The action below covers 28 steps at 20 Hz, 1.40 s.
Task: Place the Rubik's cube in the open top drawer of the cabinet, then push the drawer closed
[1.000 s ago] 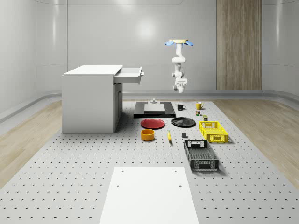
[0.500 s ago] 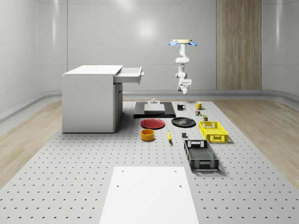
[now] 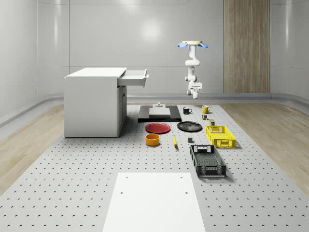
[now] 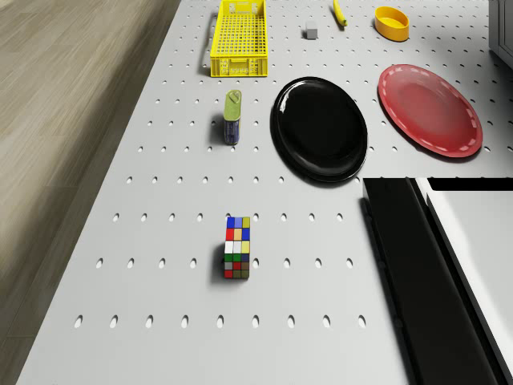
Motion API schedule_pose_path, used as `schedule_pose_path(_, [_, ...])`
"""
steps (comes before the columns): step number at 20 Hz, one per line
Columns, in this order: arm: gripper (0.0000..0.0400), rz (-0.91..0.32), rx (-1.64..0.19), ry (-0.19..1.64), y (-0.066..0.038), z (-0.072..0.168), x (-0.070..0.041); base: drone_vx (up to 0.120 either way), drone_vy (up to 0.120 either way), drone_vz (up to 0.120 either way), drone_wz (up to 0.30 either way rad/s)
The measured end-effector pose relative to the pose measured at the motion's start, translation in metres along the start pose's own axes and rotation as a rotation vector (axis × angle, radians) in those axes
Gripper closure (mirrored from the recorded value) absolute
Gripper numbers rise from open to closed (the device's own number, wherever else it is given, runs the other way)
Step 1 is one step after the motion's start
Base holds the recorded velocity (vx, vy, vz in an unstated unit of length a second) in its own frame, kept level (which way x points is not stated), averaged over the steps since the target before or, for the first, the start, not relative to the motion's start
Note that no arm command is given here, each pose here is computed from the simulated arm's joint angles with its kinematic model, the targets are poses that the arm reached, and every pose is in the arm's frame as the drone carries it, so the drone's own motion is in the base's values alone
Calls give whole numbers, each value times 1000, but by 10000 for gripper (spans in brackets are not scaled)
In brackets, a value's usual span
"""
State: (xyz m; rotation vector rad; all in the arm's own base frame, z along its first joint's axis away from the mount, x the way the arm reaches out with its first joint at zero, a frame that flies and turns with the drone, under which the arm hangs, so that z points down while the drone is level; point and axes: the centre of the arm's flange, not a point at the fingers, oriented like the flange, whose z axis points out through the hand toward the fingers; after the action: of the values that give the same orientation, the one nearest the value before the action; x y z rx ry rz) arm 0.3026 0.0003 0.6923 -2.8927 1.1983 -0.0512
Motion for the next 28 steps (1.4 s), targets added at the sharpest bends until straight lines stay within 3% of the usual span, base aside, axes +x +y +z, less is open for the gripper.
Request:
schedule_pose_path(15, [0, 0, -18, 34, -2, 0, -3, 120, 117, 0, 0])
schedule_pose_path(23, [0, -2, -96, 120, -9, 1, -12, 120, 0, 0, 0])
schedule_pose_path(28, [0, -4, -238, 267, -23, 6, -26, 120, 0, 0, 0])
